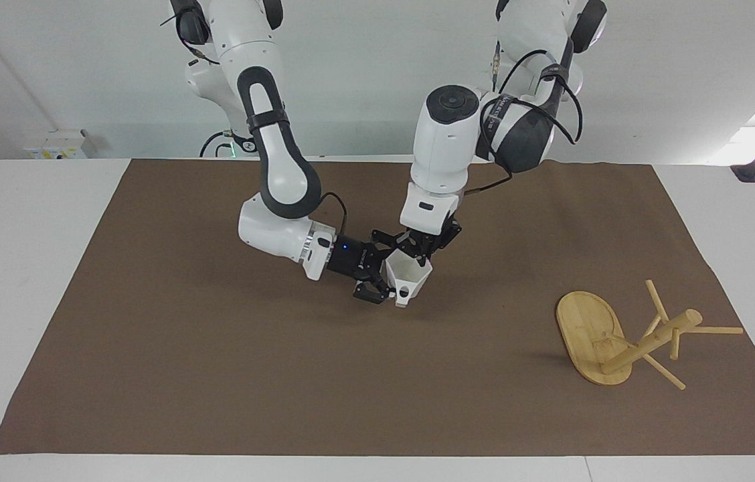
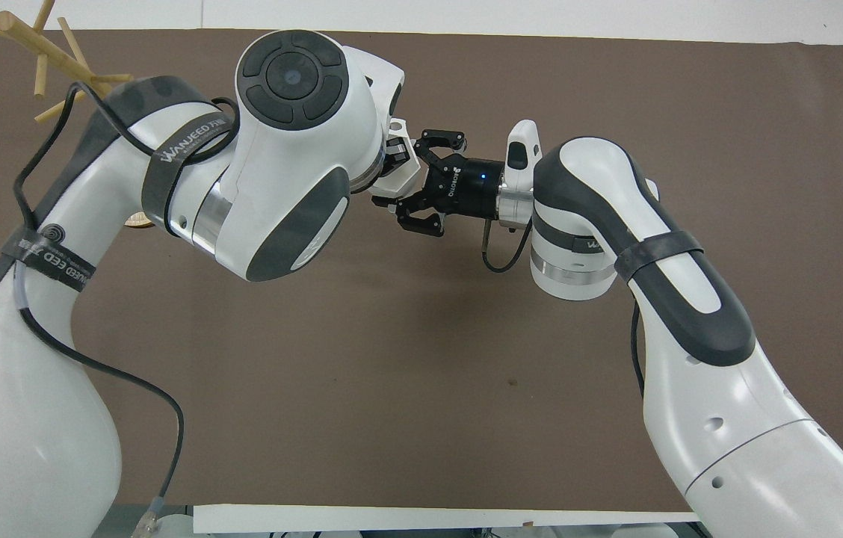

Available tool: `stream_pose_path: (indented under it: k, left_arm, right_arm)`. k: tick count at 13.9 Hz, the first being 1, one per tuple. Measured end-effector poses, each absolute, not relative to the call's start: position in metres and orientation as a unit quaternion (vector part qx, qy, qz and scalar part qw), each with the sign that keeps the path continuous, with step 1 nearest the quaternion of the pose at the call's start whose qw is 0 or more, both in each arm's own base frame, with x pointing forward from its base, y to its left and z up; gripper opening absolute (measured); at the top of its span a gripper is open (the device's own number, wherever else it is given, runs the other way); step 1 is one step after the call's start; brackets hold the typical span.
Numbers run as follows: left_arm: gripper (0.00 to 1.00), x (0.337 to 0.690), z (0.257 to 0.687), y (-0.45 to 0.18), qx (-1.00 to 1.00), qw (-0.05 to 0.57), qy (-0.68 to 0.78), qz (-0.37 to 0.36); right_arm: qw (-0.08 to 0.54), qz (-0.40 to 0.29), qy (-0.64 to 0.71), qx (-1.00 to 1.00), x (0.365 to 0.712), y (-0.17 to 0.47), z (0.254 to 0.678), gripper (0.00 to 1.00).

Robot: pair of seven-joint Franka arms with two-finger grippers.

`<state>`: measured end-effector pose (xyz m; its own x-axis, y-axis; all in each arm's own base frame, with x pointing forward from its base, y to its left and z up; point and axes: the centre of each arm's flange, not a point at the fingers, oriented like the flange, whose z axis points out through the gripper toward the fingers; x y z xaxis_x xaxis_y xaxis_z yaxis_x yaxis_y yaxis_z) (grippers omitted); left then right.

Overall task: Hang cup on rack
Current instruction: 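Carry the mug toward the mug tree while the right gripper withdraws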

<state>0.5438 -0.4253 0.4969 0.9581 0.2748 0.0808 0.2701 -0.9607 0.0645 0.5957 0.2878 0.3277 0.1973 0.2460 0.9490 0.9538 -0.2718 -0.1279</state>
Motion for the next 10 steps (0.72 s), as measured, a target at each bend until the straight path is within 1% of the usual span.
stream_pose_path:
  k: [1,2,4,6,8,10]
  left_arm:
    - [0.05,0.547,0.501,-0.423,0.987,0.029,0.15,0.048]
    - [0.05,0.551,0.504,-0.418,0.984,0.031,0.165,0.052]
    - [0.05,0.562,0.51,-0.408,0.978,0.035,0.194,0.062]
    - [0.05,0.573,0.514,-0.394,0.973,0.036,0.217,0.072]
    - [0.05,0.581,0.521,-0.38,0.968,0.039,0.236,0.082]
    - [0.05,0.593,0.53,-0.36,0.96,0.056,0.254,0.104]
  right_arm:
    - [0.399,-0.443,-0.453,-0.663,0.596,0.288,0.328,0.96]
    - [0.399,-0.444,-0.453,-0.663,0.596,0.288,0.328,1.0]
    - [0.396,-0.446,-0.451,-0.664,0.599,0.282,0.33,1.0]
    - [0.391,-0.45,-0.457,-0.66,0.61,0.254,0.336,1.0]
    - [0.397,-0.439,-0.488,-0.641,0.619,0.201,0.346,1.0]
    - [0.401,-0.413,-0.525,-0.627,0.624,0.121,0.352,1.0]
